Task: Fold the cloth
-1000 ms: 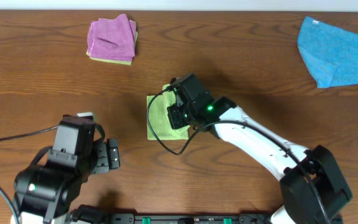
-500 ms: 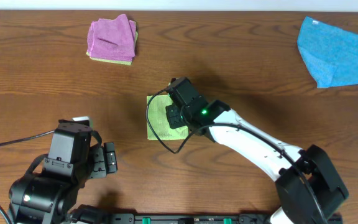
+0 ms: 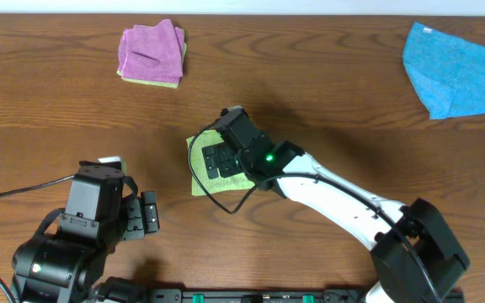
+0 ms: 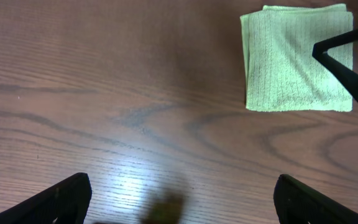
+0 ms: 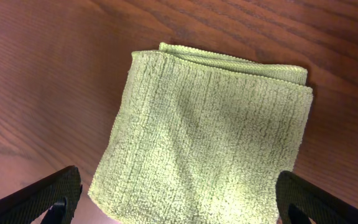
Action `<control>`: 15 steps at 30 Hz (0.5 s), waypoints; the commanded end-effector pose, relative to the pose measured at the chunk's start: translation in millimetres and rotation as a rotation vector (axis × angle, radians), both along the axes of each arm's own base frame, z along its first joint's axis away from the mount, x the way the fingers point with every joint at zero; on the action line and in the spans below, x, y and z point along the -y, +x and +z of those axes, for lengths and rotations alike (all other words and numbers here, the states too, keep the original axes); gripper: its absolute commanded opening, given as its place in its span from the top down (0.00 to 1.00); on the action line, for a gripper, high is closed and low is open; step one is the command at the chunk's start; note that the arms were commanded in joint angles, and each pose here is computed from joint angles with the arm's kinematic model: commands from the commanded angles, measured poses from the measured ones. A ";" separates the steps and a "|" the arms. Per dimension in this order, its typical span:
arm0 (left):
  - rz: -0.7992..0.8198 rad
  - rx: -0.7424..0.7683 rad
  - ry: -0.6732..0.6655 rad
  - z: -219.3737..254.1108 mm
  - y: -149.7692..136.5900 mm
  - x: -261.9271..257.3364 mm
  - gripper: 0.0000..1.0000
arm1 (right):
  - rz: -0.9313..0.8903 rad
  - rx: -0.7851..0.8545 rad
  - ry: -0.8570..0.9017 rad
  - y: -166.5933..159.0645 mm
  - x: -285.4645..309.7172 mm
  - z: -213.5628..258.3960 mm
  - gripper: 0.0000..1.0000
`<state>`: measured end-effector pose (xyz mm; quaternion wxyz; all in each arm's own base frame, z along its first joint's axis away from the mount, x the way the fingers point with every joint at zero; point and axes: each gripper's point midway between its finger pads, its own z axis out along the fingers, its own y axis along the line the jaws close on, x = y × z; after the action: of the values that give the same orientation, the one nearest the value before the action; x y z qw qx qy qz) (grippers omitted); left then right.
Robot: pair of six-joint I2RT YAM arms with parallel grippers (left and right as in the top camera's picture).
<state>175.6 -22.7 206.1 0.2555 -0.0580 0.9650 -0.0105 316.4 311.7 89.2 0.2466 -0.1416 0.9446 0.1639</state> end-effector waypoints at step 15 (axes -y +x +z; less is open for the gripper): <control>-0.016 0.014 -0.029 3.9 2.4 5.2 0.05 | 0.126 -0.219 0.020 -8.8 8.1 -54.3 0.01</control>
<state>176.6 -27.1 206.7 0.2563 -0.0555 0.9647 -0.0229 314.4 298.8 54.5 0.1792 -0.1564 0.9561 0.1712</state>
